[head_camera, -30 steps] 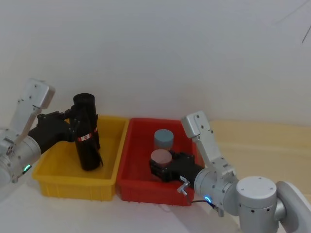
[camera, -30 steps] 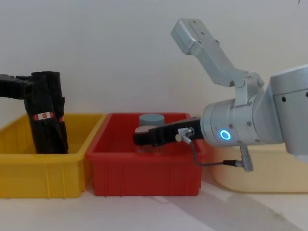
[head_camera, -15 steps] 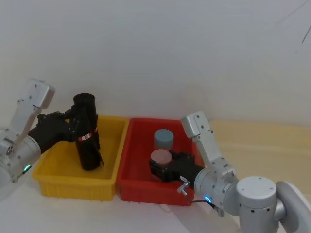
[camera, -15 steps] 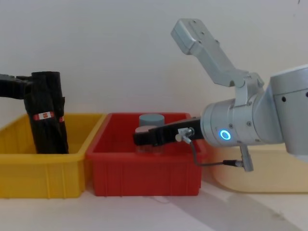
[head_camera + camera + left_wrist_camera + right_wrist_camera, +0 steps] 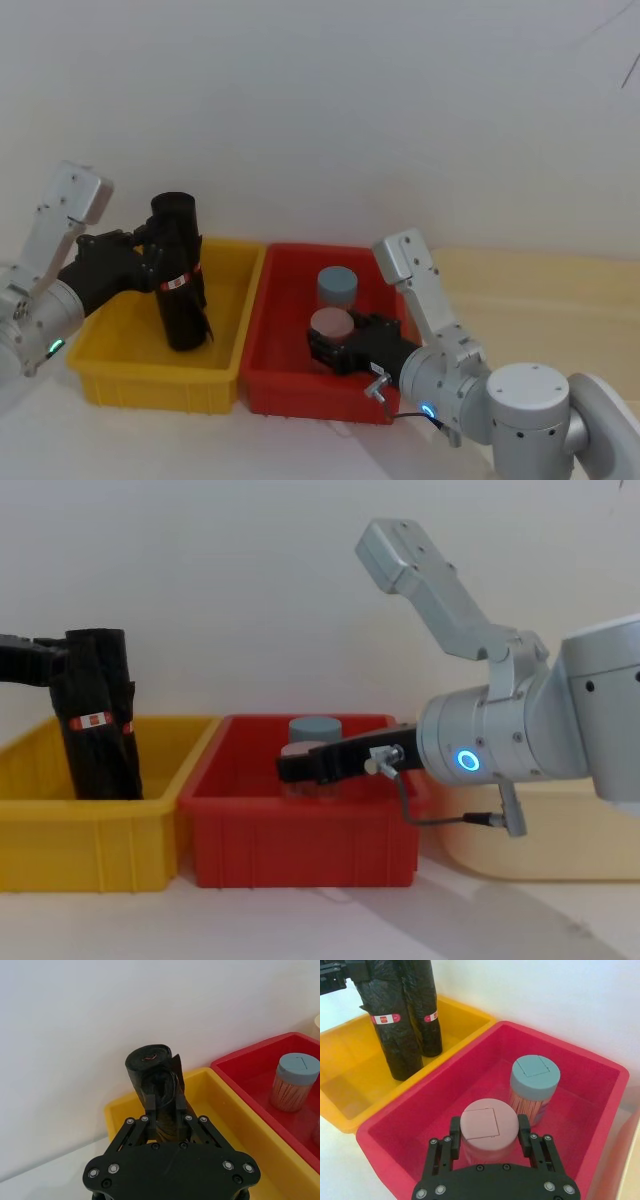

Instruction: Pick up the garbage bag with the one hand and transfer it to the other hand.

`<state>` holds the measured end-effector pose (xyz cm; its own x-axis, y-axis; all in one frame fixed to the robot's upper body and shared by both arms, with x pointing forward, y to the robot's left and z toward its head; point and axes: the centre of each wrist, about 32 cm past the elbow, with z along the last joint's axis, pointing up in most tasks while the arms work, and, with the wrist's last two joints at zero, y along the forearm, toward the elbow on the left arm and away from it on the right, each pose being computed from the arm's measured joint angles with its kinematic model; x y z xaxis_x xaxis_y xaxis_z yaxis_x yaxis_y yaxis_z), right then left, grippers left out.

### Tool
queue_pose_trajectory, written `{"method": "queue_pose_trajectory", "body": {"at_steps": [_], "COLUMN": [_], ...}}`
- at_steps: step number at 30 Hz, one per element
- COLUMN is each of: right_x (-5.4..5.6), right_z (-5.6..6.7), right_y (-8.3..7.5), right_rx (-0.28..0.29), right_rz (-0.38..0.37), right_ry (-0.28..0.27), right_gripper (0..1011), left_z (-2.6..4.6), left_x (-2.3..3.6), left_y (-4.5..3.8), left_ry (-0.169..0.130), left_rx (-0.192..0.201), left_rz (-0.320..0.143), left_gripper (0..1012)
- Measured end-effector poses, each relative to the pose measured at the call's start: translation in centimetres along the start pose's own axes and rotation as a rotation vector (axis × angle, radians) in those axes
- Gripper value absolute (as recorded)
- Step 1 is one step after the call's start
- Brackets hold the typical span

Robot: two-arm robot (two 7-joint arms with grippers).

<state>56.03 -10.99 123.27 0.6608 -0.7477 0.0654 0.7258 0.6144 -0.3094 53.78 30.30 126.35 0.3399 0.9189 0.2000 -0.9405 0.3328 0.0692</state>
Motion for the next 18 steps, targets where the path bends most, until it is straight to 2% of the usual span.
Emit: {"method": "queue_pose_trajectory", "body": {"at_steps": [5,11,13,18], "right_x": [0.0,0.2,0.2,0.3], "right_z": [0.0,0.3,0.5,1.0], "right_y": [-0.1,-0.4,-0.6,-1.0], "right_rx": [-0.002,-0.002,0.002,0.012], "right_rz": [0.003,0.003,0.002,0.001], "right_ry": [0.000,-0.001,-0.003,-0.009], "right_gripper": [663,663,663,663], "left_z": [0.02,0.39,0.63,1.99], "left_x": [0.11,0.34,0.39,0.69], "left_y": [0.08,0.15,0.14,0.01], "left_ry": [-0.012,-0.033,-0.038,-0.059], "left_rx": [-0.003,-0.033,-0.045,-0.107], "left_rz": [-0.009,-0.038,-0.046,-0.084], "left_gripper": [208,207,207,206]}}
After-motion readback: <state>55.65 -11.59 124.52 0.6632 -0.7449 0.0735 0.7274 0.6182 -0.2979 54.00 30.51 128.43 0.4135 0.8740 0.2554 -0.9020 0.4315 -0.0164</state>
